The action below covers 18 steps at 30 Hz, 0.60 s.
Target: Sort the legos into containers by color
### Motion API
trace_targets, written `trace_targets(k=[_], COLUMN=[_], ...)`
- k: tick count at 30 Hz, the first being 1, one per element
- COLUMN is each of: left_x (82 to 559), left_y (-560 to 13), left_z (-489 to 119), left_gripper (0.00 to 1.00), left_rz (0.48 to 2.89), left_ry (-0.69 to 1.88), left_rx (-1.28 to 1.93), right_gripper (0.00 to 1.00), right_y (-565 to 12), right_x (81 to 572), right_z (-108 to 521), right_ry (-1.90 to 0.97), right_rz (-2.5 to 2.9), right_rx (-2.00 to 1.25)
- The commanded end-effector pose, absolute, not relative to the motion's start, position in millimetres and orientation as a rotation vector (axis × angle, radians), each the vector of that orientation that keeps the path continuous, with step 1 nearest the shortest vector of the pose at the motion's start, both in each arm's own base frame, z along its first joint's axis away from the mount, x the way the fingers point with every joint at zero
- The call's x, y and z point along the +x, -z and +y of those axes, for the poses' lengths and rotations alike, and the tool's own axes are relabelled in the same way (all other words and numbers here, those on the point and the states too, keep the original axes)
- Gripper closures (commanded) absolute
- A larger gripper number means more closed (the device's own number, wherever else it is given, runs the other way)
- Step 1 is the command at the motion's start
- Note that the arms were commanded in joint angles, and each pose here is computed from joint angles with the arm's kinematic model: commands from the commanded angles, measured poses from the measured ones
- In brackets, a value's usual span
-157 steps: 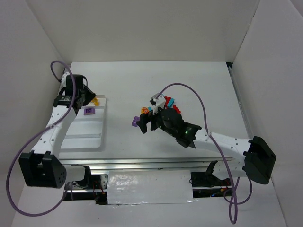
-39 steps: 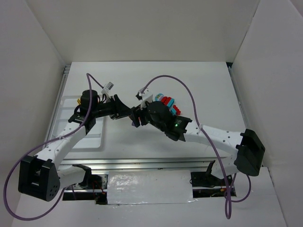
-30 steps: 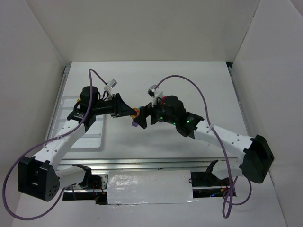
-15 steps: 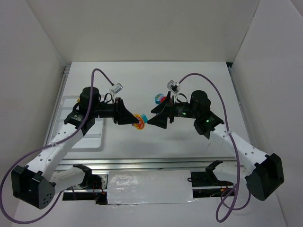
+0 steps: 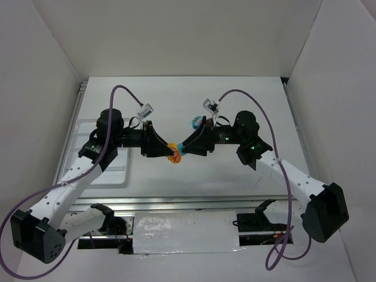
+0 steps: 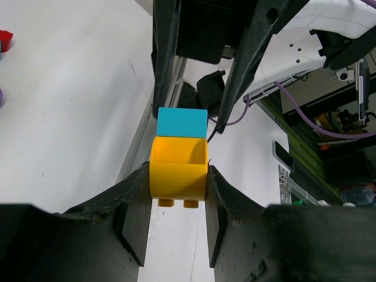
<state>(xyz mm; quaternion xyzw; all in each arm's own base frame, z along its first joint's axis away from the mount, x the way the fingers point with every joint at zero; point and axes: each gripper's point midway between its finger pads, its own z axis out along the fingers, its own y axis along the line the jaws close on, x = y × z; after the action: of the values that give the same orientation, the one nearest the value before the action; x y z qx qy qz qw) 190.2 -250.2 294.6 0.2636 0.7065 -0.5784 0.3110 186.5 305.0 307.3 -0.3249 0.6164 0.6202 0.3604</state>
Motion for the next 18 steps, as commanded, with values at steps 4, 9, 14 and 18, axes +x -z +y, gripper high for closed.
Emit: trace_targets(k=[4,9,14,18], left_x=[184,187,236,299], left_y=[-318,-320,-303,-271], left_z=[-254,-252,-229,-155], left_gripper=[1.0,1.0,1.0,1.0], left_rz=[1.722,1.721,1.929,2.111], left_ry=[1.541,1.508,1.221,0.947], left_rx=[0.783,0.764,0.51,0.071], right_gripper=[0.45,1.0,1.0,1.0], right_y=[-312,-308,-293,-255], right_x=[179,182,220,302], right_z=[314,316,297,241], right_ry=[-1.698,-1.713,-1.525,-1.206], right_rz=[1.531,1.531,1.618,1.818], right_rx=[-0.902,-0.886,-0.689,-0.198])
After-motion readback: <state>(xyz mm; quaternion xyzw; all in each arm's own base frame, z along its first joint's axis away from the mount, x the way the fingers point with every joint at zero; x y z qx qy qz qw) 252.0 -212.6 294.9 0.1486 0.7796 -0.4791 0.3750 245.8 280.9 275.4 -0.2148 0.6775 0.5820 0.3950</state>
